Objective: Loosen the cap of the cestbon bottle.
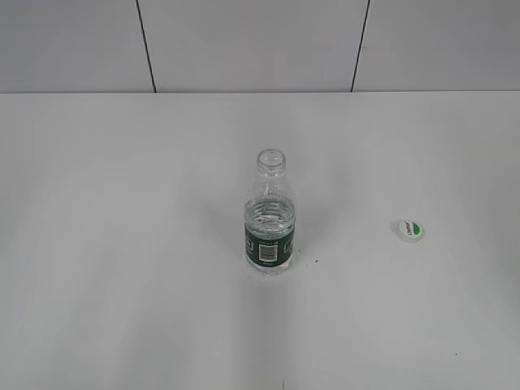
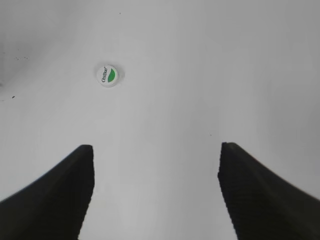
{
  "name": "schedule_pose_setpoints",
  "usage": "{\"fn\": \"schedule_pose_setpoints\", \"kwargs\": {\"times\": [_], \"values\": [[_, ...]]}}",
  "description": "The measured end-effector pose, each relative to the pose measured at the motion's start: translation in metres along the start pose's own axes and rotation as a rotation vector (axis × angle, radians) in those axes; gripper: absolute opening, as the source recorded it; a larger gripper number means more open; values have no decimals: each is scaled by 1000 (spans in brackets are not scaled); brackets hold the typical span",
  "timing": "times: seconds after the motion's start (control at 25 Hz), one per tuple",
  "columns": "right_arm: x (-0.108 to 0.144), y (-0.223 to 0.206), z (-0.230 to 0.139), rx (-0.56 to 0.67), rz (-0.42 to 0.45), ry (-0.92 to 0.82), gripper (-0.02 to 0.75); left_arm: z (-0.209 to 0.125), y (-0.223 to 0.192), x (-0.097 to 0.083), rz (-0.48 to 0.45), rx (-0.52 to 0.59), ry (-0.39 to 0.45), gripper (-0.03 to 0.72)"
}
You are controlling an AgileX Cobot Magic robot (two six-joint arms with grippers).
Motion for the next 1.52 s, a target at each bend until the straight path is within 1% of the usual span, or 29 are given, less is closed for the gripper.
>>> {"fn": "schedule_pose_setpoints", "kwargs": {"times": [0.28, 0.52, 0.84, 0.92, 1.08, 1.16, 1.52], "values": [[17, 43, -60, -216, -64, 2, 591, 0, 0, 0, 0, 1, 0, 468], [29, 64, -103, -362, -110, 3, 591, 0, 0, 0, -1, 2, 1, 468], [42, 92, -148, -574, -173, -3, 591, 0, 0, 0, -1, 3, 1, 468], [44, 95, -153, -584, -174, -4, 591, 0, 0, 0, -1, 3, 1, 466], [47, 87, -163, -495, -147, -4, 591, 0, 0, 0, -1, 3, 1, 451], [47, 82, -165, -470, -140, -4, 591, 0, 0, 0, -1, 3, 1, 442], [48, 81, -166, -463, -137, -3, 591, 0, 0, 0, -1, 2, 1, 433]]}}
Point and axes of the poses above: a point on each arm's last joint axis where the gripper is mounted, y pointing back along that axis away from the gripper, x along the wrist's bending axis when the last joint is at zero, z = x × y, the point moved 3 cm from there along -y, pointing out along that axis toward the gripper, and after that the axes turned 11 degrees about y, right-handed, at the moved point
